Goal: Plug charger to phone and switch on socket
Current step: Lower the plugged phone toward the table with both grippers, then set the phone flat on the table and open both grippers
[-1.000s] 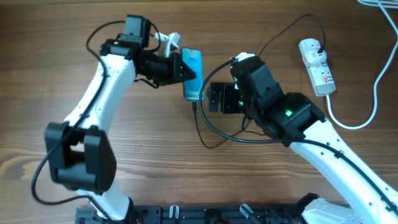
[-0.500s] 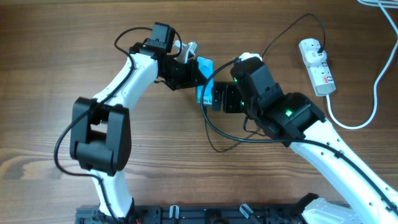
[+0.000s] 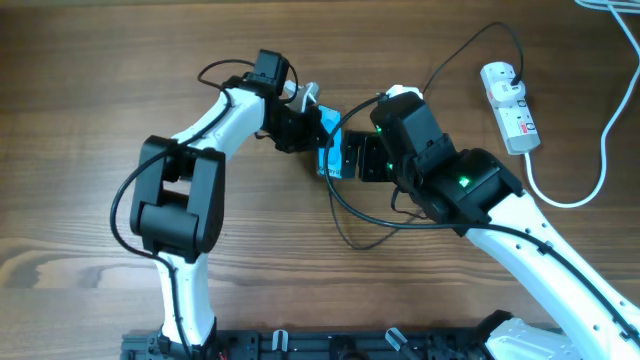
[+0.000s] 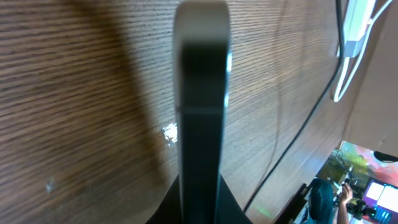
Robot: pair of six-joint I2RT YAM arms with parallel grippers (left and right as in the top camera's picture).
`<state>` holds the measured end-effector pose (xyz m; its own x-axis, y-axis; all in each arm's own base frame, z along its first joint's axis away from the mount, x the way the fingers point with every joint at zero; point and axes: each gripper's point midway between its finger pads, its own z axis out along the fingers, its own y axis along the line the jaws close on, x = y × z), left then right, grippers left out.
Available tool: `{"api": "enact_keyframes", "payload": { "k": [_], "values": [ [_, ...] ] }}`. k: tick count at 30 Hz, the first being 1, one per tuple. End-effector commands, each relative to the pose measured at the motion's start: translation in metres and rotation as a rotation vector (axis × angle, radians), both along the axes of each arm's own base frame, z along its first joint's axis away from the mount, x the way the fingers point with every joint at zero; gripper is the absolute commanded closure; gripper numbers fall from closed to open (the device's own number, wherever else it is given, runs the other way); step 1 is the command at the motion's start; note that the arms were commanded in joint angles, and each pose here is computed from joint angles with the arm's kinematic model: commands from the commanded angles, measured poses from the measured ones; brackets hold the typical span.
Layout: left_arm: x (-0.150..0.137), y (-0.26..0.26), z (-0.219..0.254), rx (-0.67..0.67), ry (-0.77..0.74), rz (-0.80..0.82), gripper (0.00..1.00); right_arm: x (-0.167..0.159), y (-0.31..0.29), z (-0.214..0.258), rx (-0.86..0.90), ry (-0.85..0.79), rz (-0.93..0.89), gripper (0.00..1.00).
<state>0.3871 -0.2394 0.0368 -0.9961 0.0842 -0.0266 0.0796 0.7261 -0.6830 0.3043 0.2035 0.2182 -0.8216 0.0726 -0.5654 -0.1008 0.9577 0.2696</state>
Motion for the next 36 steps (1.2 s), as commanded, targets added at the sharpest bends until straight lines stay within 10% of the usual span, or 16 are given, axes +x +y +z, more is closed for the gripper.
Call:
{"api": "enact_keyframes", "payload": {
  "k": [1,36],
  "values": [
    [-0.001,-0.012,0.003,-0.023,-0.018,-0.023,0.91,0.004,0.001,0.006,0.014,-0.006,-0.019,0.00],
    [0.000,0.000,-0.028,0.076,0.014,0.008,0.78,0.002,0.001,0.004,0.012,0.004,-0.015,0.00]
  ]
}}
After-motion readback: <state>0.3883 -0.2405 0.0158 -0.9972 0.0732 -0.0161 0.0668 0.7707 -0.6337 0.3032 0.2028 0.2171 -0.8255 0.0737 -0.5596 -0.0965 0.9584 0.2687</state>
